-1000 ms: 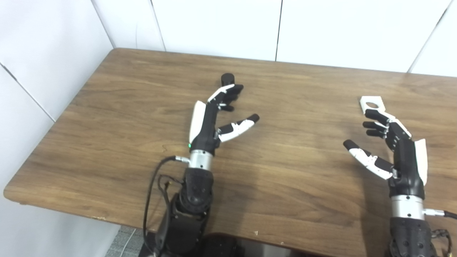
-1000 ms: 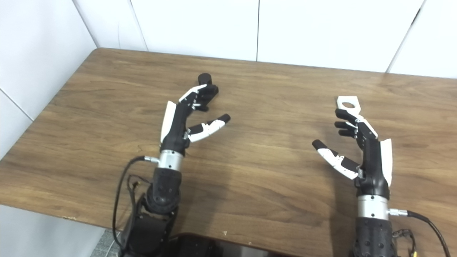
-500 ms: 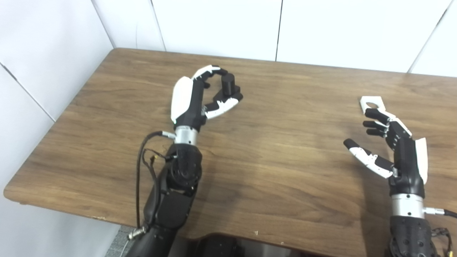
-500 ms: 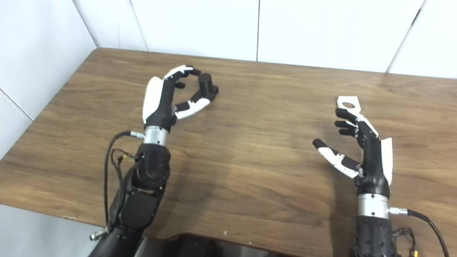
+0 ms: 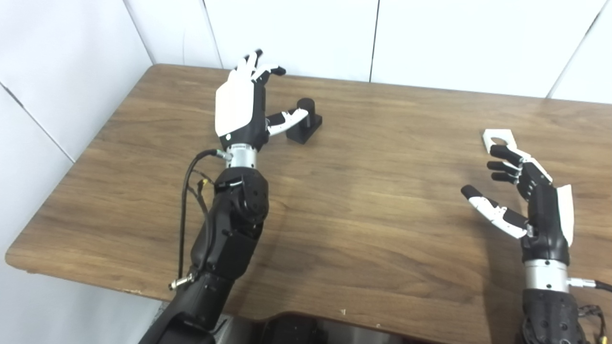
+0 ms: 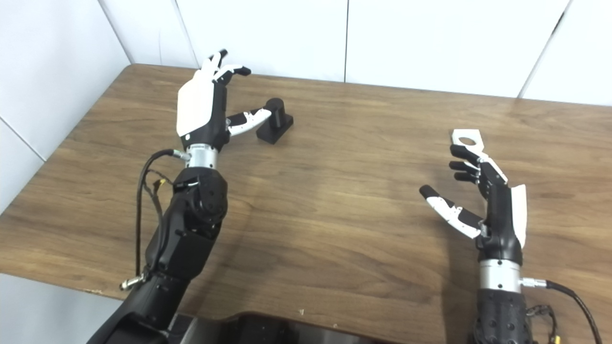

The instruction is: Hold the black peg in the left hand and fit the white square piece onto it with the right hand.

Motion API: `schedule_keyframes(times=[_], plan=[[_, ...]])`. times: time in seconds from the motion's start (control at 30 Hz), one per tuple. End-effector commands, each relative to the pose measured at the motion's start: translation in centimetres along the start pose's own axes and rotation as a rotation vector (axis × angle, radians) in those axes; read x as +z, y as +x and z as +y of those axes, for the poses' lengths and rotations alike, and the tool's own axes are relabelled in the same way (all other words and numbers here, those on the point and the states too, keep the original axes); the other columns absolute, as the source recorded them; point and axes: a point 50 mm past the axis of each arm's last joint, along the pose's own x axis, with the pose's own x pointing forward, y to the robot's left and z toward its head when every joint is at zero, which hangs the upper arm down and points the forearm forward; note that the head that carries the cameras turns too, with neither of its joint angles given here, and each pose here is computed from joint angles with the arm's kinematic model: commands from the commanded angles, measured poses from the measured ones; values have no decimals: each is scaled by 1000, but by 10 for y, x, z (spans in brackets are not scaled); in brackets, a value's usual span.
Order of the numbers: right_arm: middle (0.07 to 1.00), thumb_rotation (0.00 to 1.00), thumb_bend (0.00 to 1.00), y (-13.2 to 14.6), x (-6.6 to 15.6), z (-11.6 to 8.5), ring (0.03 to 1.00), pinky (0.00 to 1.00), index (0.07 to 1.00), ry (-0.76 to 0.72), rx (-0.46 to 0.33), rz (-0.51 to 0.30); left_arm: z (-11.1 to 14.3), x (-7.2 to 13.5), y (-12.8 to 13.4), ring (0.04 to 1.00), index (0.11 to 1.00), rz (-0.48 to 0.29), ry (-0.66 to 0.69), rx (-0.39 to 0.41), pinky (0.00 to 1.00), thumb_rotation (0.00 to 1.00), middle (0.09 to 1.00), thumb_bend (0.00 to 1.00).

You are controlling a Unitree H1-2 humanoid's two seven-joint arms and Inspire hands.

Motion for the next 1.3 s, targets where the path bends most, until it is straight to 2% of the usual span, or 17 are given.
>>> schedule_keyframes(times=[0.0,0.13,0.37,0.53,0.67,0.93,1.27], plan=[[761,202,660,8,11,-5,706,653,733,-6,-25,-82,14,10,23,1000,783,-39,45,88,1000,514,1000,831],[758,195,668,7,11,-5,704,649,731,3,-34,-79,9,10,33,1000,797,-32,91,67,1000,532,1000,857],[761,224,667,4,13,-5,706,661,735,1,-41,-70,-1,11,43,1000,769,-21,140,18,1000,557,1000,922],[759,223,664,3,14,-5,703,654,736,-8,-47,-71,-11,9,46,1000,691,-5,154,-36,1000,564,1000,960],[759,228,663,2,15,-4,700,645,738,-11,-48,-69,-20,7,46,1000,662,12,148,-84,1000,595,1000,997],[759,225,663,2,16,-1,693,622,735,-17,-56,-70,-33,8,37,1000,632,20,139,-135,1000,607,1000,1000],[765,220,660,0,15,-5,700,645,737,-12,-64,-60,-47,-1,34,1000,629,39,172,-162,1000,554,1000,994]])
